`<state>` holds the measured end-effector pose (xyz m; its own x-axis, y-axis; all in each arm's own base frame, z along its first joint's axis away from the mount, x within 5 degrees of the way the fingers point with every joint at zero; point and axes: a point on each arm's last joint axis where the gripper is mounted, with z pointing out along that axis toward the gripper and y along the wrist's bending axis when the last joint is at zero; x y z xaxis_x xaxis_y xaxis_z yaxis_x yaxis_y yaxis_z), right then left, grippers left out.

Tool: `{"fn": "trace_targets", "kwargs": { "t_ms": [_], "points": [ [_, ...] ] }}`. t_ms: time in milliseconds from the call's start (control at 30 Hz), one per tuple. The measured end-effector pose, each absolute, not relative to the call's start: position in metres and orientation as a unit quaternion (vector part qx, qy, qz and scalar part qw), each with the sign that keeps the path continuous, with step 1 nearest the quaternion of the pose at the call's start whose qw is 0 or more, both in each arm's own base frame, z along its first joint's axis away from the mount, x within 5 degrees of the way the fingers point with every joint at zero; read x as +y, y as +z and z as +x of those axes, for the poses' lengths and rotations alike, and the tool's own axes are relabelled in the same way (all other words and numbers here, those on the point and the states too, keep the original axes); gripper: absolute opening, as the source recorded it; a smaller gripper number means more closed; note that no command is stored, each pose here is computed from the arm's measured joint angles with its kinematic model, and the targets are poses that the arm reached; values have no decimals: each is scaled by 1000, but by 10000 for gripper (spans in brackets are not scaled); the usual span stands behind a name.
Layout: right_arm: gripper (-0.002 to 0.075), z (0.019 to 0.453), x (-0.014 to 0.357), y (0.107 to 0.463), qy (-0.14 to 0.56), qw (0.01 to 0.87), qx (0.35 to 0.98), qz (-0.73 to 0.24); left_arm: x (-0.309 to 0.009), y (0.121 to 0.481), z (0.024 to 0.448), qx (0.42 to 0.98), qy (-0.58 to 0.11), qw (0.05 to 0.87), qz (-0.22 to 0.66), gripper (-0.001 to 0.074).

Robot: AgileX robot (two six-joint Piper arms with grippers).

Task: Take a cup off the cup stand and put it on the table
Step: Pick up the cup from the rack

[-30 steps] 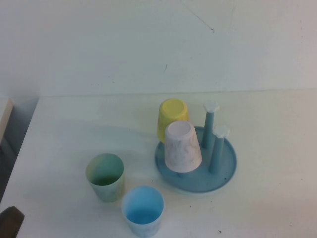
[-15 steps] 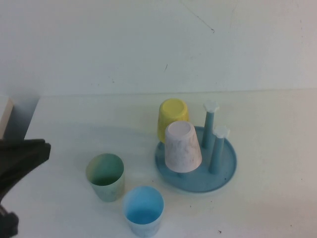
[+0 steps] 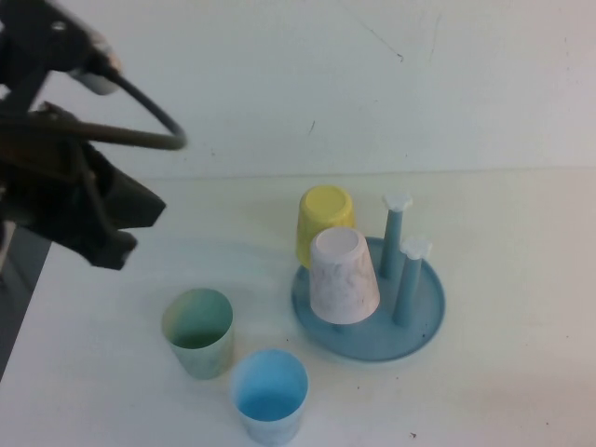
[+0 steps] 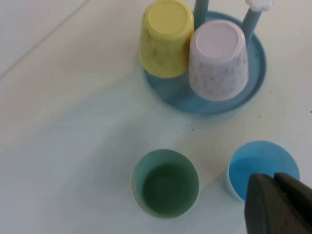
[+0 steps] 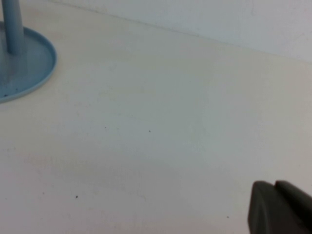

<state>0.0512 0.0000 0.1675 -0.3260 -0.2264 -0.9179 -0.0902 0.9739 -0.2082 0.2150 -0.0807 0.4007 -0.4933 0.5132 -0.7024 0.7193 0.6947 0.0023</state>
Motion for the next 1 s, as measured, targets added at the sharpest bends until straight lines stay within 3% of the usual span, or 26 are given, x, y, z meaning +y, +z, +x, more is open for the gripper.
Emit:
{"fn": "trace_targets", "kwargs": {
  "t_ms": [367, 467, 633, 700, 800, 1000],
  "points": [
    [-2, 51, 0, 168, -59, 572, 812, -97, -178, 375, 263, 867, -62, 260, 420, 19],
    [-2, 51, 0, 168, -59, 572, 812, -97, -200, 367, 276, 873, -68, 238, 419, 118],
    [-2, 51, 0, 168, -59, 572, 812, -97, -221, 353, 302, 898, -82, 203, 382, 489],
    [-2, 51, 0, 168, -59, 572, 812, -97, -227, 346, 311, 906, -84, 189, 370, 594],
    [-2, 51, 0, 168, -59, 572, 812, -97, -238, 331, 325, 913, -82, 169, 363, 664],
    [-2, 51, 0, 168, -59, 572, 812, -97, -252, 305, 345, 922, -84, 158, 343, 691]
  ]
}}
